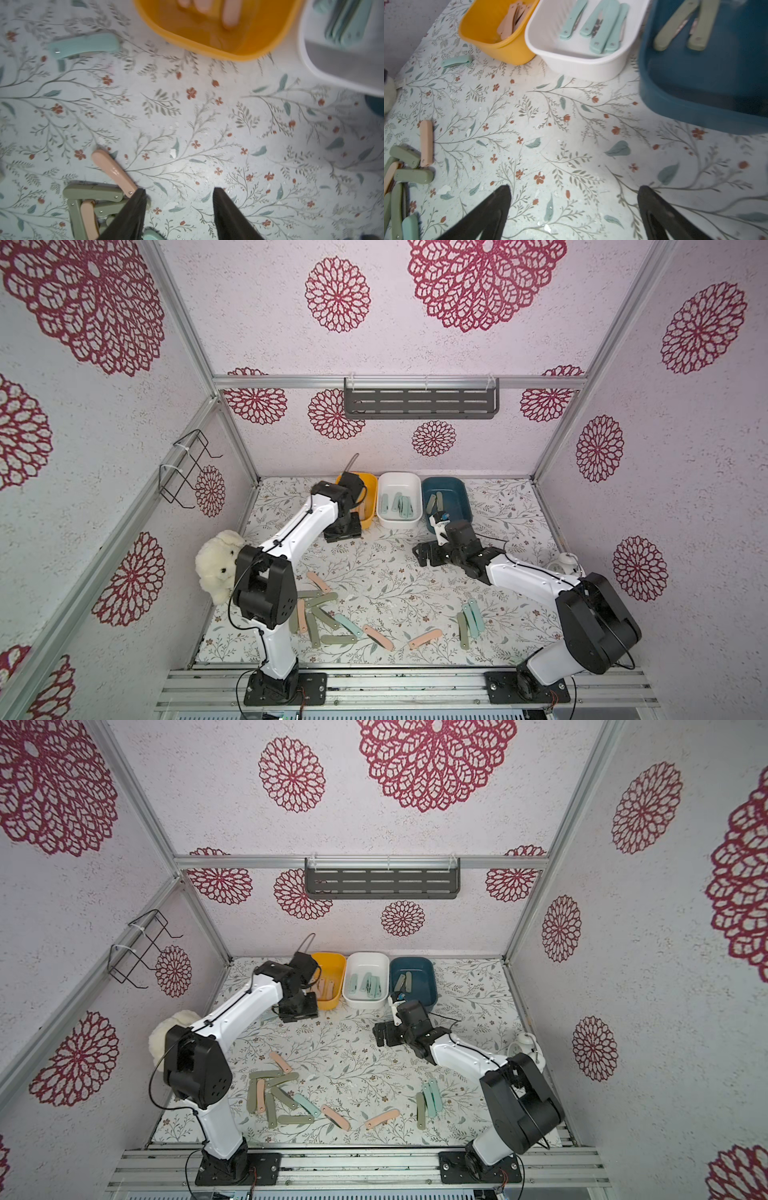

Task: Place the fruit knives into the storage box by color
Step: Pick up the fruit knife from the center of the board.

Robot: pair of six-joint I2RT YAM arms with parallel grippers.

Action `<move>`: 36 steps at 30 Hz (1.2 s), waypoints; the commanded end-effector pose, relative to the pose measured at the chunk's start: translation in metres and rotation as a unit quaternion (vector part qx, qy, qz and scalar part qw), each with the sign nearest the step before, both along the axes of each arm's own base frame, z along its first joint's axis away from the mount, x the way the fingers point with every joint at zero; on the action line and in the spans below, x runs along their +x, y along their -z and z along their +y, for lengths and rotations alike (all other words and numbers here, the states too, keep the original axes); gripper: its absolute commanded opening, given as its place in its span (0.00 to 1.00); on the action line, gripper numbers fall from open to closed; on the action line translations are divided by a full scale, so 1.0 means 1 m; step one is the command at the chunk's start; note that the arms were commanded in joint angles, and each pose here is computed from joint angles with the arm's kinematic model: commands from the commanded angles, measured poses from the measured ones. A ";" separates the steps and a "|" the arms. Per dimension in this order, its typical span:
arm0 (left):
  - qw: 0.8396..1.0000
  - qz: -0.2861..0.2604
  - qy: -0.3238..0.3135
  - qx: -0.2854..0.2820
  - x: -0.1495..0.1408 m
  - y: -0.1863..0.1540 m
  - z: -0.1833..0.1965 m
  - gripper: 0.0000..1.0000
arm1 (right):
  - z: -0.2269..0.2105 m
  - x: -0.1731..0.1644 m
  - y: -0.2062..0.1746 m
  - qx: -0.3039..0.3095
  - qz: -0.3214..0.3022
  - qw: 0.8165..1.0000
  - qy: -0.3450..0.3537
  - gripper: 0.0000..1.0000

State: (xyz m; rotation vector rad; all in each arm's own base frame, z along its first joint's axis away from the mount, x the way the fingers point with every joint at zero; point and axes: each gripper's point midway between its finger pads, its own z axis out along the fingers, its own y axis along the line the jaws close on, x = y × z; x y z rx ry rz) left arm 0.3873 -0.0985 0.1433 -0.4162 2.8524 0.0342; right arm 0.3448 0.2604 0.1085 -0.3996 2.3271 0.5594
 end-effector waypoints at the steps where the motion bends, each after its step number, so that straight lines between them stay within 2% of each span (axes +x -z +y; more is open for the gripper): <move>1: 0.998 0.026 -0.061 0.006 0.007 0.022 0.048 0.66 | 0.051 0.005 -0.025 0.037 -0.029 0.998 -0.043 0.99; 7: 0.993 0.042 -0.111 -0.014 0.033 0.052 0.074 0.71 | 0.114 0.015 -0.032 0.045 -0.041 0.993 -0.104 0.99; 12: 0.990 0.055 -0.130 -0.004 0.051 0.068 0.090 0.86 | 0.124 0.018 -0.036 0.049 -0.044 0.991 -0.119 0.99; 17: 0.988 0.042 -0.145 -0.014 0.075 0.081 0.093 1.00 | 0.130 0.016 -0.030 0.056 -0.031 0.989 -0.133 0.99; 23: 0.986 0.036 -0.166 0.001 0.101 0.090 0.111 0.99 | 0.136 0.018 -0.024 0.052 -0.018 0.988 -0.143 0.99; 29: 0.984 0.030 -0.177 -0.010 0.122 0.105 0.126 0.99 | 0.138 0.019 -0.021 0.050 -0.012 0.988 -0.145 0.99; 36: 0.987 0.039 -0.145 -0.049 0.123 0.114 0.112 1.00 | 0.137 0.018 -0.018 0.047 -0.005 0.988 -0.144 0.99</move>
